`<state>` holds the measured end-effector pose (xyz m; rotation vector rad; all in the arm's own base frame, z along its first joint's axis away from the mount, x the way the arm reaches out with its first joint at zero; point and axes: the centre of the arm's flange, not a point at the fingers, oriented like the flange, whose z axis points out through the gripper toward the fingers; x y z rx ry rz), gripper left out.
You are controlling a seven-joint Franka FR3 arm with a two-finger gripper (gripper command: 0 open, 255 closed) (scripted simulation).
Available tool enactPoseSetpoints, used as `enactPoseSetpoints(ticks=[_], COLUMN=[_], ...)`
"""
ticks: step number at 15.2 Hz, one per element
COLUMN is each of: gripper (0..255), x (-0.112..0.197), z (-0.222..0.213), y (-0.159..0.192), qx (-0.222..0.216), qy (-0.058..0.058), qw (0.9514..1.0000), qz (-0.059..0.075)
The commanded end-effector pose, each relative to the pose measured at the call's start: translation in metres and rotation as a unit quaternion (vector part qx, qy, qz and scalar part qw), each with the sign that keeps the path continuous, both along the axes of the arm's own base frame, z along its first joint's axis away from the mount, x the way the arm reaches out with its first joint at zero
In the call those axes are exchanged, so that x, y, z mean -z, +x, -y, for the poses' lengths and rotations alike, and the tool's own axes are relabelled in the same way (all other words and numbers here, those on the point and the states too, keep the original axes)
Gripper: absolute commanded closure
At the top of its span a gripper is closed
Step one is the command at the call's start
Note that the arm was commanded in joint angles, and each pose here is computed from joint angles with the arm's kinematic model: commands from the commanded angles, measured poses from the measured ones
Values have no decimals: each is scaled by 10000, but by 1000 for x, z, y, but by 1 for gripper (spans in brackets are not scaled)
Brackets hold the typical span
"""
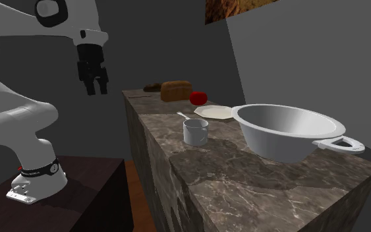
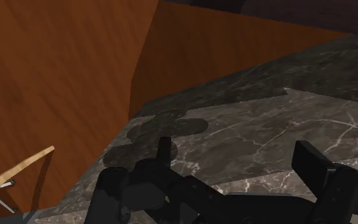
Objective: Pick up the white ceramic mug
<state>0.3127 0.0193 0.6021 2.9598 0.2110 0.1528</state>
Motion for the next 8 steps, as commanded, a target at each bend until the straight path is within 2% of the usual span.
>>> enactPoseSetpoints(ticks=[1, 8], gripper=[0, 0], x=[0, 27], z=[0, -25], y=[0, 86], qx=[0, 73], qy=[0, 150], qw=[10000, 9998], qz=[0, -71])
